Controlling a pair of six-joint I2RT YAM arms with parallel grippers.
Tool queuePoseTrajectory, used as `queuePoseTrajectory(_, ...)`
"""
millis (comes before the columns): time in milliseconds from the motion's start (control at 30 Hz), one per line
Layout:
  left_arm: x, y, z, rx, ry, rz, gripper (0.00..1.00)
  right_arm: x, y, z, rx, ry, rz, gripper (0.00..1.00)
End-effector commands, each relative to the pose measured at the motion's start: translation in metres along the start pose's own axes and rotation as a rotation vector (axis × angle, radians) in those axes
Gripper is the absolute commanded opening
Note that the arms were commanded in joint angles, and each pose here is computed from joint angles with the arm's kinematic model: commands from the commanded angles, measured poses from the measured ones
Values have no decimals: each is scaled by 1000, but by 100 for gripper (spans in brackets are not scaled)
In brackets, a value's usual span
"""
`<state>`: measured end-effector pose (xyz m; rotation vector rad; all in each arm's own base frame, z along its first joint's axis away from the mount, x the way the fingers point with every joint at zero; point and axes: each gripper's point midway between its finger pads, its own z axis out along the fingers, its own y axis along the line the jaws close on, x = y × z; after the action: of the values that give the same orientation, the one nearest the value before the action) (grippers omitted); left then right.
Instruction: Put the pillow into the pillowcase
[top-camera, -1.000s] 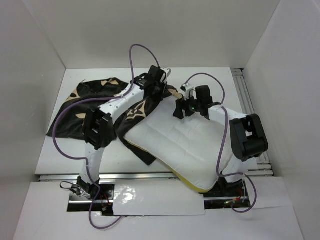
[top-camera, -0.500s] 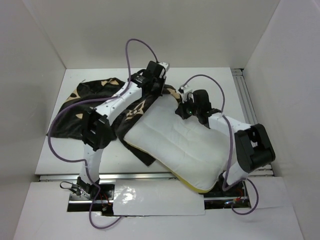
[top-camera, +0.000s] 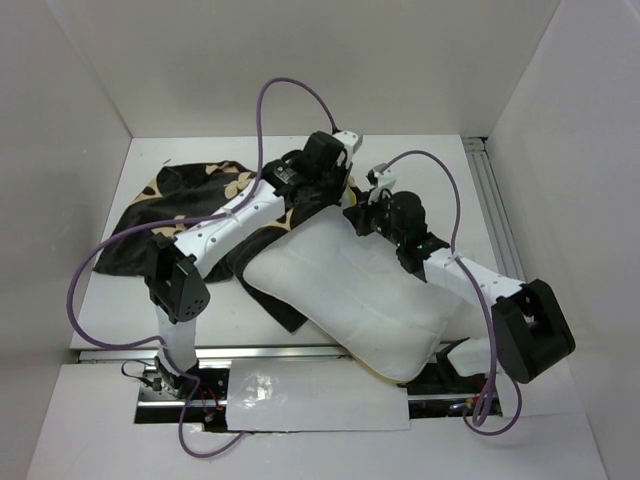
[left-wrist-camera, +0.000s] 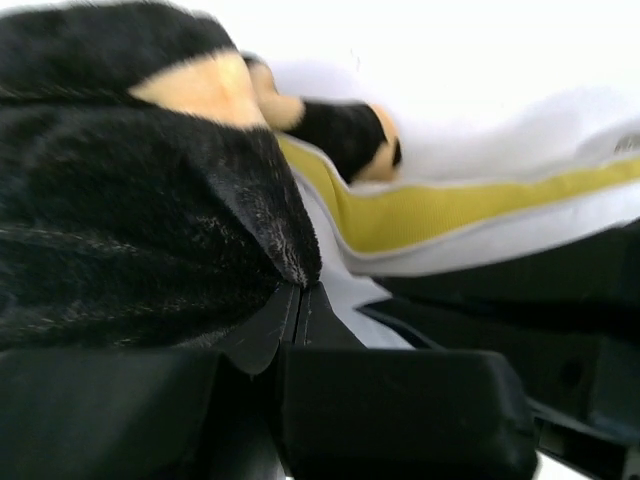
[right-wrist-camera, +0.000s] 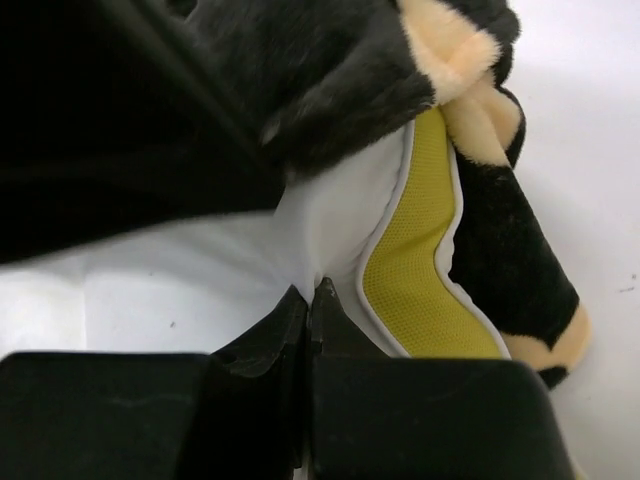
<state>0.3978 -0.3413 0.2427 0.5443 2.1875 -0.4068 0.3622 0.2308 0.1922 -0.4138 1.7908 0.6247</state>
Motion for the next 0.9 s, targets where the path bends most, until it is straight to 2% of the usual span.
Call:
queuePoseTrajectory(0,-4,-36,-4,102,-49,-19,0,-73,11,-6,-7,-350,119,0)
queuePoseTrajectory(167,8,-81,-6,252,-31,13,0,-81,-5,-17,48,-534,240,0)
queuePoseTrajectory(267,15,-102,-10,325,-40,58,0,-65,-17,-29,92,-577,319,0)
queuePoseTrajectory(300,29,-114,-11,363,-17,71,0,-71,-17,-37,86,-629,337,0)
queuePoseTrajectory(367,34,-132,-21,465,-21,95,0,-55,-31,-44,151,-639,389,0)
queuePoseTrajectory(433,57,-141,-19,513,26,115,0,-55,-40,-56,191,-674,408,0)
queuePoseTrajectory(500,78,-148,-18,524,64,129,0,-60,-45,-66,207,-711,412,0)
queuePoseTrajectory(567,83,-150,-13,511,54,120,0,-67,-53,-73,225,-739,409,0)
queuePoseTrajectory(600,90,-147,-3,485,75,109,0,-63,-52,-71,222,-713,406,0)
queuePoseTrajectory(733,80,-124,40,330,112,49,0,-59,-55,-65,234,-671,387,0)
queuePoseTrajectory(767,76,-116,48,291,119,34,3,-64,-59,-64,247,-673,386,0)
queuePoseTrajectory(800,73,-111,53,269,130,14,20,-63,-59,-60,247,-650,372,0)
queuePoseTrajectory(833,62,-102,54,254,125,1,31,-48,-69,-53,295,-570,375,0)
queuePoseTrajectory(867,60,-99,56,255,132,-16,43,-55,-75,-45,313,-544,364,1)
